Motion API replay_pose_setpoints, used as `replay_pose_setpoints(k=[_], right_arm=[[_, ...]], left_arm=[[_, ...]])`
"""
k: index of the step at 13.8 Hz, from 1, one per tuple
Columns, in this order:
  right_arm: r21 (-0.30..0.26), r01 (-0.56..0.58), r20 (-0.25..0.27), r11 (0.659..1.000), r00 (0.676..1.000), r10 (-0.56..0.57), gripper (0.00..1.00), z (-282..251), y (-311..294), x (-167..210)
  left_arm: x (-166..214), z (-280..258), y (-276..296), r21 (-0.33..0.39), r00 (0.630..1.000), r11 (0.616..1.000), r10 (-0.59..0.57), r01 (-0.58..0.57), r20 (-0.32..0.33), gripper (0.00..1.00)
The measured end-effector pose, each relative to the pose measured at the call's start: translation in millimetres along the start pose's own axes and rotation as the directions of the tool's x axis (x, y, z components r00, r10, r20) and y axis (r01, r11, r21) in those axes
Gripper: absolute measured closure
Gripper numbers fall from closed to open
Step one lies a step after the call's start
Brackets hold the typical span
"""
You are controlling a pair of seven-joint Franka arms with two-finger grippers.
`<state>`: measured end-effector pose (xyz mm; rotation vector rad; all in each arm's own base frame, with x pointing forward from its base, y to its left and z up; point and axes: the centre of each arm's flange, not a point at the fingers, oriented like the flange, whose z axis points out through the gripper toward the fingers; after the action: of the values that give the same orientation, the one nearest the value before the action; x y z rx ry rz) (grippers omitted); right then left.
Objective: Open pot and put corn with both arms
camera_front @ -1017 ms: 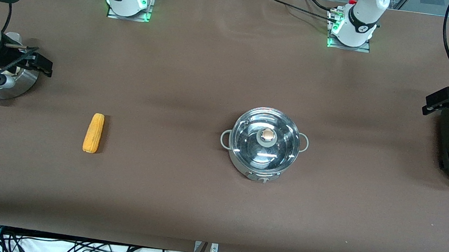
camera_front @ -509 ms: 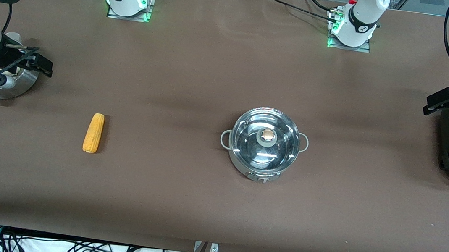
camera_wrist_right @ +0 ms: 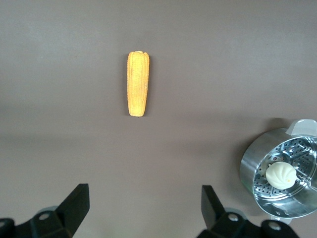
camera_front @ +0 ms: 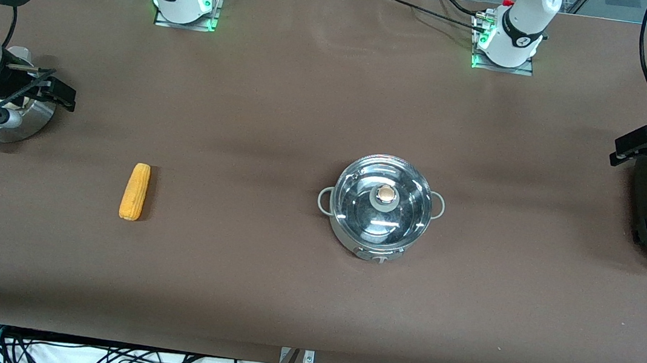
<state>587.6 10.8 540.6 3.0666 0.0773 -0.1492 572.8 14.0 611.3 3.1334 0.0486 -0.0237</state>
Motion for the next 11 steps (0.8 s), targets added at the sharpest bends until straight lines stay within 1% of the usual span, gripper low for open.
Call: replay_pose_setpoints(k=[3, 7, 9, 11], right_arm=[[0.000, 0.000, -0.002, 1.000, 1.000, 0.000, 0.00, -0.5, 0.1, 0.2], [0.000, -0.001, -0.036, 1.000, 0.999, 0.001, 0.00, -14.5, 0.4, 2.2], [0.000, 0.003, -0.057, 1.000, 0.998, -0.003, 0.00, -11.3, -1.2, 8.6], [0.001, 0.007, -0.064, 1.000, 0.998, -0.006, 0.00, -3.3, -1.5, 16.2]], left_arm=[[0.0, 0.0, 0.2, 0.000, 1.000, 1.000, 0.000, 0.000, 0.000, 0.00], [0.0, 0.0, -0.9, 0.000, 1.000, 1.000, -0.002, 0.002, 0.000, 0.00], [0.0, 0.0, -9.0, 0.000, 1.000, 1.000, -0.016, 0.016, 0.000, 0.00], [-0.1, -0.1, -17.0, 0.000, 1.000, 1.000, -0.029, 0.029, 0.000, 0.00]])
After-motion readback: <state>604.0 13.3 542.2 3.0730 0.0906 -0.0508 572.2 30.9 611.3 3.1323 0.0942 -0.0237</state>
